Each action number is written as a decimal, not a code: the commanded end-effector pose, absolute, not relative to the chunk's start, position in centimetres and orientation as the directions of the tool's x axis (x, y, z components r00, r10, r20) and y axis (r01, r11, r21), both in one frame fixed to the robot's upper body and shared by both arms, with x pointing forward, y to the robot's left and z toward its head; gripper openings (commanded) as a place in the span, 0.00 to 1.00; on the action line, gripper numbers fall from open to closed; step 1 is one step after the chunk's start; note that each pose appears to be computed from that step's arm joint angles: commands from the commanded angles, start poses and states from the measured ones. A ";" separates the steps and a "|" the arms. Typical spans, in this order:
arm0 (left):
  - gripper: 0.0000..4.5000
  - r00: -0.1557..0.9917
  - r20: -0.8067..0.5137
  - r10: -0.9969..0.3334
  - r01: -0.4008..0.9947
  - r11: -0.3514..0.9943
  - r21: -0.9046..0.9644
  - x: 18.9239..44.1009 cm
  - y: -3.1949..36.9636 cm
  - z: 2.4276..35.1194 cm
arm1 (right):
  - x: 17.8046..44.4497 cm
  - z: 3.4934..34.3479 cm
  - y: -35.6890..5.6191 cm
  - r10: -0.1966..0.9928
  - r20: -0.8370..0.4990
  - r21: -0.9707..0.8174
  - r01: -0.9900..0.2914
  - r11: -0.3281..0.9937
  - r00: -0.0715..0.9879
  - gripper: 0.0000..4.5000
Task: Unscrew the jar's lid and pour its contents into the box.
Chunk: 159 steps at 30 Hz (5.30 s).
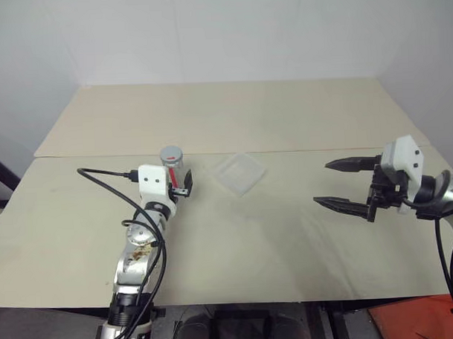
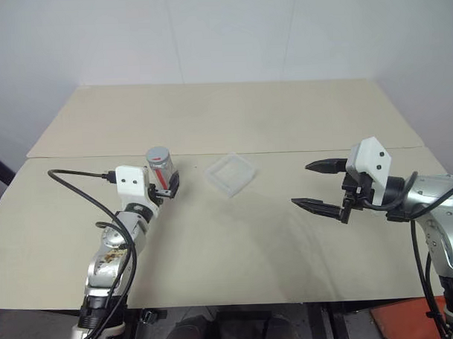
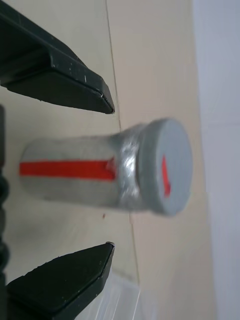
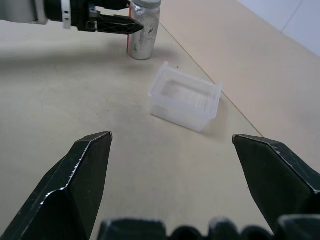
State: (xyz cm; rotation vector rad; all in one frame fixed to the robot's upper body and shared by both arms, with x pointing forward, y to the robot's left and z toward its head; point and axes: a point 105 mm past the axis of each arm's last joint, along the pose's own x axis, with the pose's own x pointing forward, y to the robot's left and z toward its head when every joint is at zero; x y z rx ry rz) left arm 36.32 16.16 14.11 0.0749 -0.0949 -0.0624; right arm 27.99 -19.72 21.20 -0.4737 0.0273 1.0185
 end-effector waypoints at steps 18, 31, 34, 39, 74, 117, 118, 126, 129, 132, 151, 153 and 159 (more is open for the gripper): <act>0.90 0.978 0.189 -0.093 0.076 0.993 0.094 39.7 14.6 16.0 | 27.4 22.8 -19.1 0.829 -0.193 -0.420 -0.808 0.414 0.525 1.00; 0.46 0.965 0.190 -0.179 0.157 0.980 0.124 40.4 13.9 17.2 | 27.5 23.7 -18.0 0.840 -0.135 -0.421 -0.798 0.431 0.525 1.00; 0.46 0.931 0.170 -0.322 0.288 0.937 0.197 40.2 13.6 18.7 | 27.7 24.1 -16.7 0.861 -0.105 -0.413 -0.810 0.417 0.497 1.00; 0.46 0.787 0.079 -0.612 0.572 0.772 0.277 38.5 14.9 21.8 | 28.4 25.1 -13.9 0.905 -0.062 -0.388 -0.845 0.367 0.422 1.00; 0.46 0.106 0.020 -0.994 0.958 0.108 0.267 34.1 8.5 23.2 | 32.2 27.7 -1.9 0.928 -0.039 -0.281 -0.895 0.346 0.371 1.00; 0.46 -0.186 -0.046 -0.981 0.917 -0.190 0.349 28.8 8.5 24.1 | 31.9 25.5 0.0 0.903 -0.156 -0.298 -0.853 -0.429 -0.400 0.61; 0.46 -0.172 -0.045 -0.984 0.921 -0.177 0.347 29.0 8.6 24.0 | 32.0 25.5 -0.1 0.905 -0.157 -0.301 -0.854 -0.425 -0.395 0.69; 0.46 -0.005 -0.018 -1.000 0.952 -0.010 0.306 31.3 10.5 23.7 | 33.4 26.4 -3.0 0.981 -0.118 -0.380 -0.905 -0.191 -0.157 0.99; 0.46 0.088 -0.001 -0.996 0.949 0.084 0.304 32.5 11.0 23.6 | 33.0 26.9 -4.4 0.996 -0.090 -0.422 -0.906 -0.047 -0.009 0.99; 0.46 0.123 0.006 -0.992 0.948 0.119 0.295 33.3 10.7 23.2 | 31.6 27.4 -4.7 0.998 -0.047 -0.406 -0.913 0.029 0.052 0.99; 0.46 0.111 -0.011 -0.994 0.952 0.103 0.289 33.9 9.9 22.6 | 33.8 27.5 -0.4 0.950 -0.008 -0.308 -0.905 0.295 0.312 0.99; 0.46 0.112 -0.013 -0.994 0.952 0.104 0.289 33.8 10.0 22.5 | 33.9 27.4 -0.7 0.948 -0.012 -0.306 -0.904 0.299 0.317 0.99; 0.46 0.118 -0.014 -0.993 0.951 0.109 0.290 33.8 10.3 22.6 | 34.3 26.9 -1.8 0.941 -0.043 -0.311 -0.900 0.307 0.336 0.99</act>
